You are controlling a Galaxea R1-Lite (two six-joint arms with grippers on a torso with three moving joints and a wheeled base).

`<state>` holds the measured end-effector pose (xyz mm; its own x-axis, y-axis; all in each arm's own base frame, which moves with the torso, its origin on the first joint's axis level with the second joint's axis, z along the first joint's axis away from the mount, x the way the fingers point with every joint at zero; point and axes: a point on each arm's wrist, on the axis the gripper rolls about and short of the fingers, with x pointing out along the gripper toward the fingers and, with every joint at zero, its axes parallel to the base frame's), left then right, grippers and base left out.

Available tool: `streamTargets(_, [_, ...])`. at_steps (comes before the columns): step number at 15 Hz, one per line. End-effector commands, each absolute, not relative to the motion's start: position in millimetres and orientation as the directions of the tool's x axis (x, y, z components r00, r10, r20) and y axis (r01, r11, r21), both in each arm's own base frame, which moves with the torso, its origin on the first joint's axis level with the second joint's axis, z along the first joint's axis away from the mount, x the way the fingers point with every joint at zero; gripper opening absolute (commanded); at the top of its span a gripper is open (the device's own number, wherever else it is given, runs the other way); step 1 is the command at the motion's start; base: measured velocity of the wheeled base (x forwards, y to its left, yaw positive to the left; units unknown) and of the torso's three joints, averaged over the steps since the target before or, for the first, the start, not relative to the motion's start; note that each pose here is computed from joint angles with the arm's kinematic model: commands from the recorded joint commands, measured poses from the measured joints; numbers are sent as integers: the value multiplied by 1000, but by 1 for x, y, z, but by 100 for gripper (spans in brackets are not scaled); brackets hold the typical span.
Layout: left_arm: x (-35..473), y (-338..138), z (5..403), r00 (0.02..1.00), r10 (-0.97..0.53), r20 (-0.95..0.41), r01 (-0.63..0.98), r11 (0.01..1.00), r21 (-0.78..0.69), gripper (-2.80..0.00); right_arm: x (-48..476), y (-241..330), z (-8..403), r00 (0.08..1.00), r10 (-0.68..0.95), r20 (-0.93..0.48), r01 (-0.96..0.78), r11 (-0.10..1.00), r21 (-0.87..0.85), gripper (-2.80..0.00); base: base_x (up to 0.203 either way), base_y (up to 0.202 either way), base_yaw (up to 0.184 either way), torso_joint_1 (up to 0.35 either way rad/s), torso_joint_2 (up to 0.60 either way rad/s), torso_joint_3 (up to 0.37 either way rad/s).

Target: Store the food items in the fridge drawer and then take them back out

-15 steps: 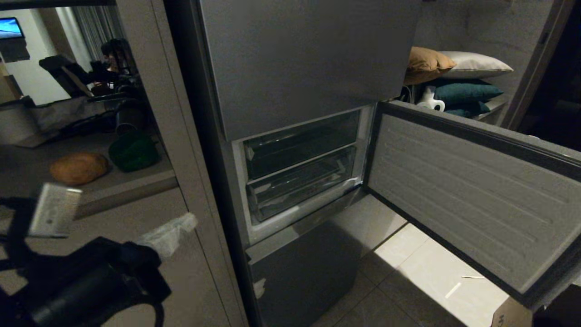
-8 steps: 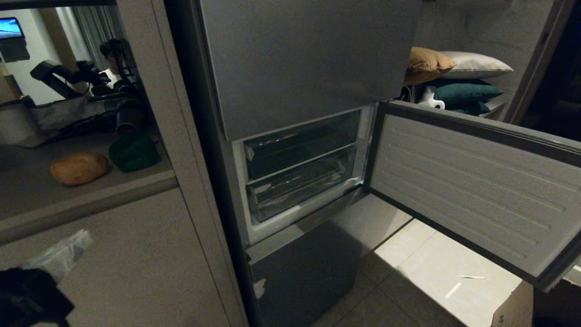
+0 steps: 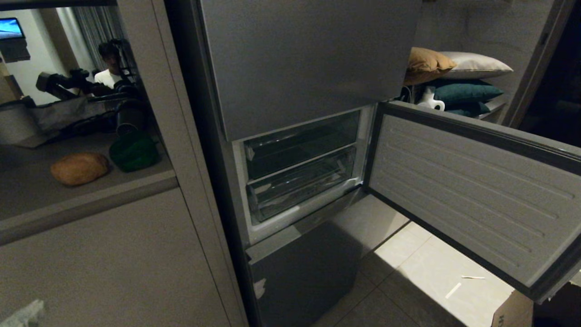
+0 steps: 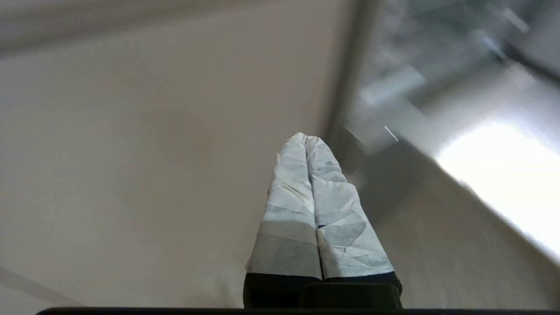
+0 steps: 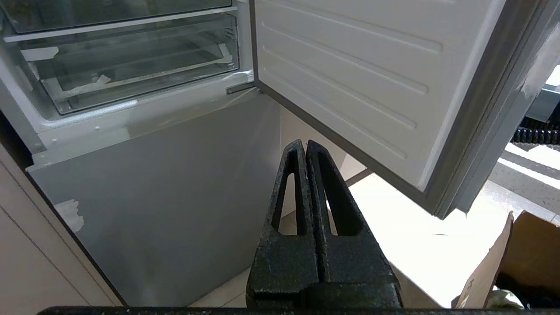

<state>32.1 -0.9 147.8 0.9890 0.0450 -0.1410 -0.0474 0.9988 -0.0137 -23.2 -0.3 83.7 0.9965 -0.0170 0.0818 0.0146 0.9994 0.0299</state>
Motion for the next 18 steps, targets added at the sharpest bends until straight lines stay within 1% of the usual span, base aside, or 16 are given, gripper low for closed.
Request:
streamTargets(1, [14, 0, 127, 990, -88, -114, 88, 996, -3, -280, -21, 0, 75, 999, -17, 51, 15, 999, 30, -280, 0, 0, 0, 0, 0, 0])
streamTargets(3, [2, -1, 106, 971, -200, -133, 201, 980, 0, -280, -21, 0, 75, 999, -17, 52, 15, 999, 30, -280, 0, 0, 0, 0, 0, 0])
streamTargets(4, [1, -1, 91, 957, -226, -182, 231, 973, 6, -280, -21, 0, 75, 998, -17, 52, 15, 999, 30, -280, 0, 0, 0, 0, 0, 0])
streamTargets(5, [1, -1, 85, 950, -224, -219, 230, 973, 5, -280, -21, 0, 75, 999, -17, 51, 15, 999, 30, -280, 0, 0, 0, 0, 0, 0])
streamTargets(7, [1, -1, 84, 950, -206, -237, 214, 977, 9, -280, -21, 0, 75, 998, -18, 52, 16, 999, 30, -280, 0, 0, 0, 0, 0, 0])
streamTargets(9, [-1, 0, 79, 931, -179, -319, 199, 980, 30, -280, -21, 0, 75, 999, -17, 52, 15, 999, 30, -280, 0, 0, 0, 0, 0, 0])
streamTargets(11, [-2, 0, 79, 934, -191, -303, 212, 976, 39, -280, -21, 0, 75, 999, -17, 51, 15, 999, 30, -280, 0, 0, 0, -20, 31, 23])
streamTargets(13, [-1, 0, 79, 943, -187, -277, 205, 978, 39, -280, -21, 0, 75, 999, -18, 51, 17, 999, 30, -280, 0, 0, 0, -138, 307, 155])
streamTargets(16, [1, 0, 79, 934, -144, -327, 165, 985, 39, -280, -21, 0, 75, 999, -17, 51, 15, 999, 30, -280, 0, 0, 0, -141, 318, 167])
streamTargets(18, [0, 0, 79, 939, -104, -329, 124, 992, 40, -280, -21, 0, 75, 999, -17, 51, 15, 999, 30, -280, 0, 0, 0, -144, 332, 185])
